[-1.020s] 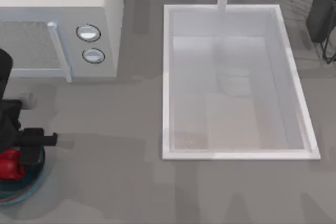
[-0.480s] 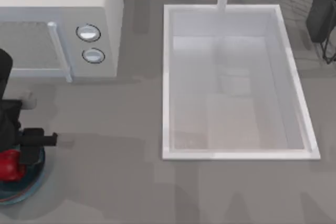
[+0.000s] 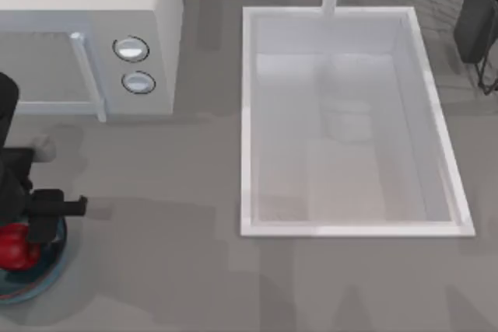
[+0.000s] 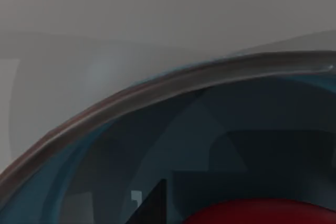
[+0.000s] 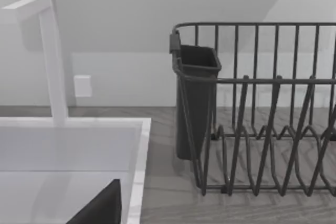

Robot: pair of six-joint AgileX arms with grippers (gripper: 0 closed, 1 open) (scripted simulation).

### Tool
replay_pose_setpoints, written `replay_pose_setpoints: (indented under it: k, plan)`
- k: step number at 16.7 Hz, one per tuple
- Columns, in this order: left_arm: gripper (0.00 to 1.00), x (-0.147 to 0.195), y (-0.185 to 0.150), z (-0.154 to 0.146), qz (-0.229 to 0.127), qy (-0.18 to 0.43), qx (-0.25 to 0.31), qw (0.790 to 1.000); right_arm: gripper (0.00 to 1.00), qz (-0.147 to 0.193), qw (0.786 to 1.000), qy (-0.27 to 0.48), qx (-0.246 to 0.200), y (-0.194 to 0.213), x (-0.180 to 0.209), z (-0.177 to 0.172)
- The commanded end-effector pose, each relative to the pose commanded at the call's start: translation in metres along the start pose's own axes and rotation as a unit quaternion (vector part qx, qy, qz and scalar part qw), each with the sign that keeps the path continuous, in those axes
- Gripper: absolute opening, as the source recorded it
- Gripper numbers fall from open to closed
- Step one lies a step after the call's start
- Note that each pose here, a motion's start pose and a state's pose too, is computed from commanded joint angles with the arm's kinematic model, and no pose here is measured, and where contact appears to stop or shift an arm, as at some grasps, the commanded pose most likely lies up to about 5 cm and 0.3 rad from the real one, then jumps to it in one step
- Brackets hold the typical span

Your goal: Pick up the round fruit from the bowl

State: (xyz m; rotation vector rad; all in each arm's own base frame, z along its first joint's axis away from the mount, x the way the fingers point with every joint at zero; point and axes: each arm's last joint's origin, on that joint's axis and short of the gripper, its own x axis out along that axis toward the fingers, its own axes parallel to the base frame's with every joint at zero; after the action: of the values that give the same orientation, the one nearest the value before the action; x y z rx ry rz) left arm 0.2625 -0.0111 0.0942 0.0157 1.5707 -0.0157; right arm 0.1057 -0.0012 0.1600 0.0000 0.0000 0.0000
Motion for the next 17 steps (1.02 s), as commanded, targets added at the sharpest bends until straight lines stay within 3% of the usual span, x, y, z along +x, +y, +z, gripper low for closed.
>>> replay_pose_setpoints:
  k: [6,7,13,17]
  plan:
    - [0.0,0.0,0.0,0.0,0.0,0.0,0.0,1.0,1.0,0.0,1.0,0.0,0.0,0.0,0.0,0.0]
    - [0.0,-0.031,0.001,0.002,-0.007,-0.03,0.004,1.0,1.0,0.0,1.0,0.0,0.0,0.0,0.0,0.0]
    - [0.0,-0.064,0.0,0.023,-0.007,-0.023,0.004,1.0,1.0,0.0,1.0,0.0,0.0,0.0,0.0,0.0]
    - [0.0,-0.137,-0.001,0.04,-0.007,-0.015,0.004,1.0,1.0,0.0,1.0,0.0,0.0,0.0,0.0,0.0]
